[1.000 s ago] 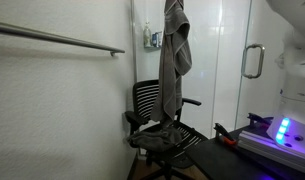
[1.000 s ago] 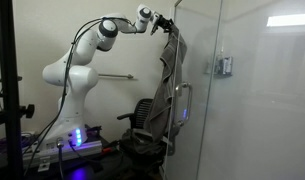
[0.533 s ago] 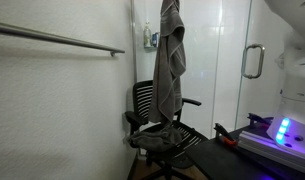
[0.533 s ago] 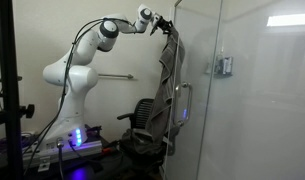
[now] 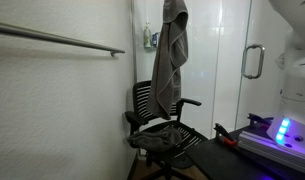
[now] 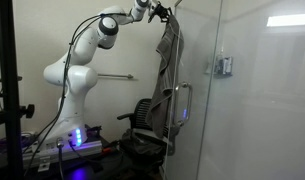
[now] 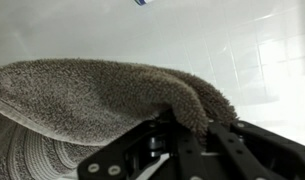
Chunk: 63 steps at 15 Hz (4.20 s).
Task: Open the door then pick the towel and drop in on the floor
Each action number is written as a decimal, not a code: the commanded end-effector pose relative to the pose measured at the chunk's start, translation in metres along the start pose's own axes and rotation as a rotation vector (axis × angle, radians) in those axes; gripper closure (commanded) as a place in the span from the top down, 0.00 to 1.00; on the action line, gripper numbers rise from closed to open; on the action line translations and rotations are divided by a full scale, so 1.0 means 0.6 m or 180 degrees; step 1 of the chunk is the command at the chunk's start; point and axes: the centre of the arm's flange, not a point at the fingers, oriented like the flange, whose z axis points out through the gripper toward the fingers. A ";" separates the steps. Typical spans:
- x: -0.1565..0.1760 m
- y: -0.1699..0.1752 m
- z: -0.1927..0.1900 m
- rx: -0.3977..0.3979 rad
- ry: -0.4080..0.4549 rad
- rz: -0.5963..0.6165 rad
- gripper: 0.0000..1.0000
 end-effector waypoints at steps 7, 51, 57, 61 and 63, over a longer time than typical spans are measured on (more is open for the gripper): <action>-0.062 -0.074 -0.041 0.0363 -0.0476 0.0763 0.02; 0.040 -0.038 -0.245 0.1624 -0.2619 0.2554 0.08; 0.024 -0.063 -0.159 0.1848 -0.2439 0.2954 0.02; 0.066 -0.161 -0.085 0.1779 -0.2432 0.3467 0.02; 0.105 -0.175 -0.070 0.1821 -0.2523 0.3714 0.02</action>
